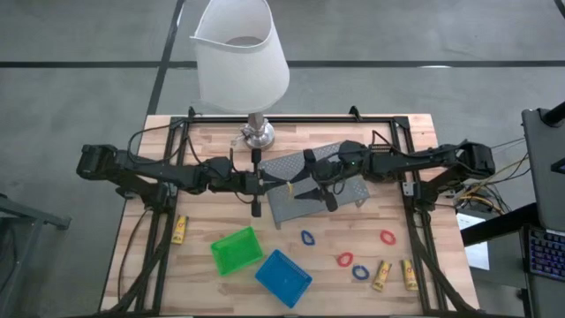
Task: Pick & Place Office Desk Supplies
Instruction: Put the yellow rubber band into the black basket
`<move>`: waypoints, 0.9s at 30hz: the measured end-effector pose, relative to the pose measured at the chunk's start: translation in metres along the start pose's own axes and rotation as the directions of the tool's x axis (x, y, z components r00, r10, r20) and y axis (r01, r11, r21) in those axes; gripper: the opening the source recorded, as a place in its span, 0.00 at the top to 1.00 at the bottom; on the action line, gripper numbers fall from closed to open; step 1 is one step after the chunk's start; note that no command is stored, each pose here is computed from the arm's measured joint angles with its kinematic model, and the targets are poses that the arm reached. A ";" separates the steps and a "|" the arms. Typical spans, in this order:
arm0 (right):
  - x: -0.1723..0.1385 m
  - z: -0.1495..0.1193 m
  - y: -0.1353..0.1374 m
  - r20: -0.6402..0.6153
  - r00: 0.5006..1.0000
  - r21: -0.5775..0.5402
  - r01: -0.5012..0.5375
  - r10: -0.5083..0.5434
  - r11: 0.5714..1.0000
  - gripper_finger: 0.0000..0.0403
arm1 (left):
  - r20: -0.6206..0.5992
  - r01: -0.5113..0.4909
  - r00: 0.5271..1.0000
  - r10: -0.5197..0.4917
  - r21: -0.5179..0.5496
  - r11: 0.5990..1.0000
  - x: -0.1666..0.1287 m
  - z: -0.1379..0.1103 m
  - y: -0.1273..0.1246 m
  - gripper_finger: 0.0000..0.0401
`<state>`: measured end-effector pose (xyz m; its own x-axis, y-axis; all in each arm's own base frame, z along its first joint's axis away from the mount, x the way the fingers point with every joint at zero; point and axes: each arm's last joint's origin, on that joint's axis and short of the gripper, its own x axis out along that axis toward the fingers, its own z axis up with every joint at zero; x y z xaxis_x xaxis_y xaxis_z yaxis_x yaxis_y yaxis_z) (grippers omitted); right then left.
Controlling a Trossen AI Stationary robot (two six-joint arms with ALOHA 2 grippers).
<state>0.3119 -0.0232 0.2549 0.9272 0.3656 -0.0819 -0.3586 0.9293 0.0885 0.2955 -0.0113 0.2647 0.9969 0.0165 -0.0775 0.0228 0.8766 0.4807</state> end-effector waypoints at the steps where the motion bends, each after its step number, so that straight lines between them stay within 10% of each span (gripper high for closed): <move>1: 0.001 0.000 0.002 -0.001 1.000 -0.001 -0.016 0.016 1.000 0.44 | 0.000 0.000 1.000 0.000 0.000 1.000 0.000 0.000 0.000 1.00; 27: 0.020 -0.002 0.008 0.053 0.999 -0.028 0.008 -0.007 1.000 0.44 | 0.000 0.000 1.000 0.000 0.001 1.000 0.000 0.000 0.000 1.00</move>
<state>0.3273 -0.0087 0.2517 0.9340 0.3561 -0.0301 -0.3539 0.9333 0.0602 0.2955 -0.0113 0.2647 0.9969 0.0166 -0.0774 0.0228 0.8762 0.4813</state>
